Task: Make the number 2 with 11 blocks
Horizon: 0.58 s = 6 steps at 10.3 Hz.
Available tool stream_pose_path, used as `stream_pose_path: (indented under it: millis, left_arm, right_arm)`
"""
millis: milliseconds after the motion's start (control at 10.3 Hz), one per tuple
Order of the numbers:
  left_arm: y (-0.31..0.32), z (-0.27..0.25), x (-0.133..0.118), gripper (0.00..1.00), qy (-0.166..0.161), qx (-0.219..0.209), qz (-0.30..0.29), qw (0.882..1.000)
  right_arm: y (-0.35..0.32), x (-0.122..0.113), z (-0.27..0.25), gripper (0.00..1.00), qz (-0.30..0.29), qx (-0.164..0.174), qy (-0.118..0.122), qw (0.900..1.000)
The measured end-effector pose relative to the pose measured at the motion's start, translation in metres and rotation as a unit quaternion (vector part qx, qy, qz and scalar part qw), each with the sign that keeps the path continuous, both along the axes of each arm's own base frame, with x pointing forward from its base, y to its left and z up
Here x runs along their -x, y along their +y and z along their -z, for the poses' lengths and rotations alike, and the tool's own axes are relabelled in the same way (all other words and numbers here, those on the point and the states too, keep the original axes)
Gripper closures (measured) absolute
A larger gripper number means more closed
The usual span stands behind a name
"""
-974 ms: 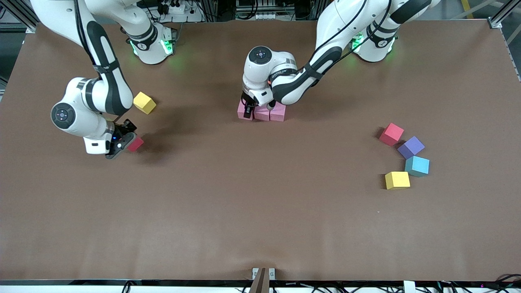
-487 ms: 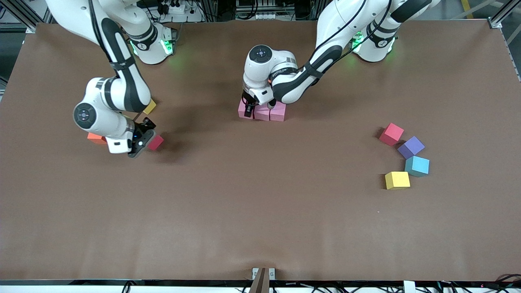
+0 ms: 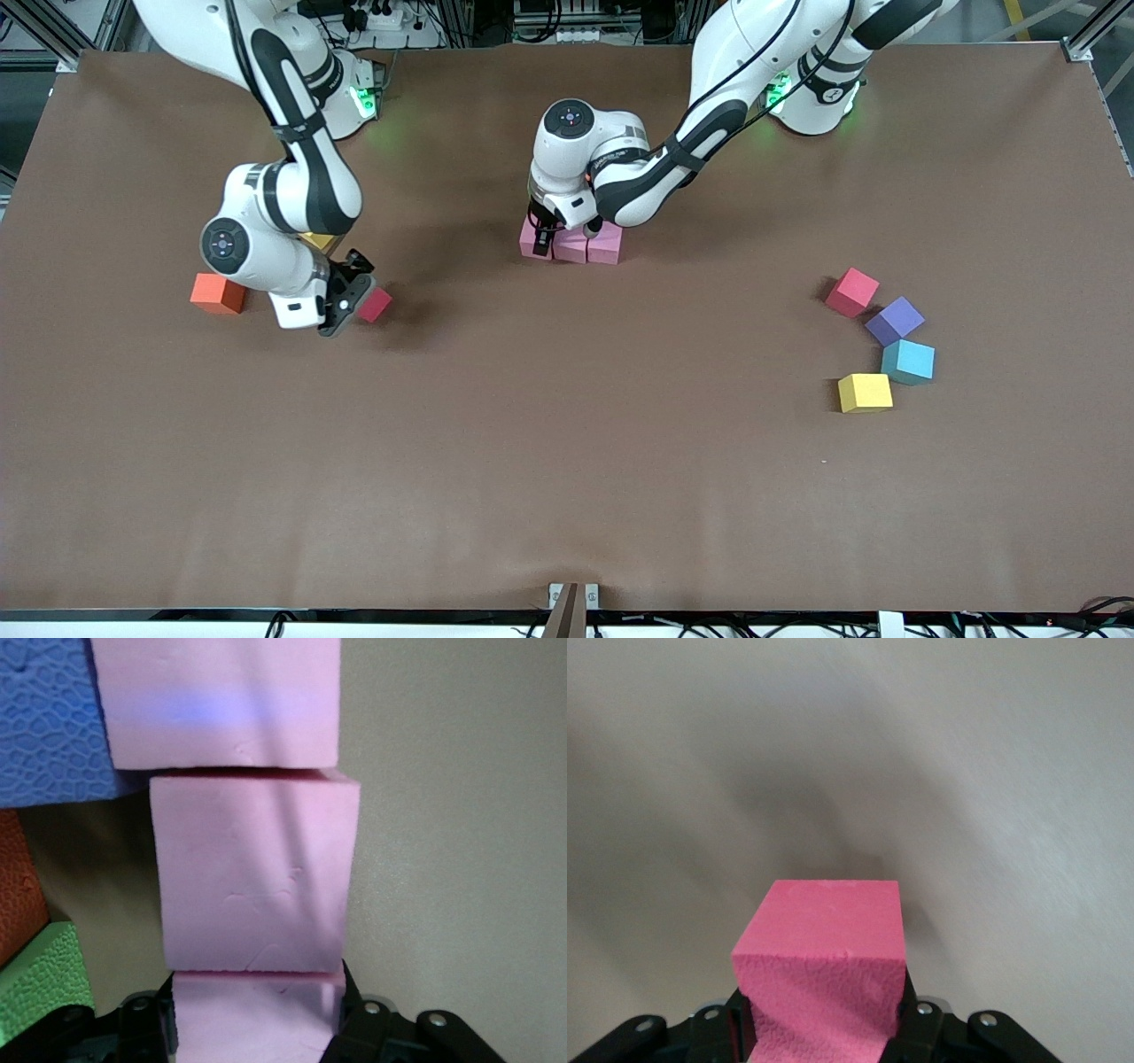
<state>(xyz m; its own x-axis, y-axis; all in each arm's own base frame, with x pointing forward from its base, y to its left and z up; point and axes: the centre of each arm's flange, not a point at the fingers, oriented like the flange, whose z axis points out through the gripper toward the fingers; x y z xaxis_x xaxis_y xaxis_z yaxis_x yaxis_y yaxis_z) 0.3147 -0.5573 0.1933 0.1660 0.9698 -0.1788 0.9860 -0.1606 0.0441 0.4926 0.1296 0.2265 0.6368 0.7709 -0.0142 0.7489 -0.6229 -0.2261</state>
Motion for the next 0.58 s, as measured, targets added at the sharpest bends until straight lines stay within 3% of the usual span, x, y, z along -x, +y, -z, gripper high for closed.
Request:
stream_pose_path:
  millis: [195, 487, 584]
  left_arm:
    - [0.001, 0.0, -0.001, 0.36, 0.0, 0.0, -0.001, 1.0]
    - [0.016, 0.013, -0.007, 0.01, 0.007, -0.021, -0.007, 1.0]
    - [0.018, 0.013, -0.009, 0.0, 0.007, -0.022, -0.009, 1.0]
  right_arm:
    - [0.023, 0.004, -0.001, 0.41, 0.028, 0.006, -0.004, 1.0]
    - [0.053, 0.011, -0.004, 0.41, 0.091, 0.02, -0.009, 0.996]
    - [0.056, 0.011, -0.004, 0.41, 0.112, 0.024, -0.008, 0.993]
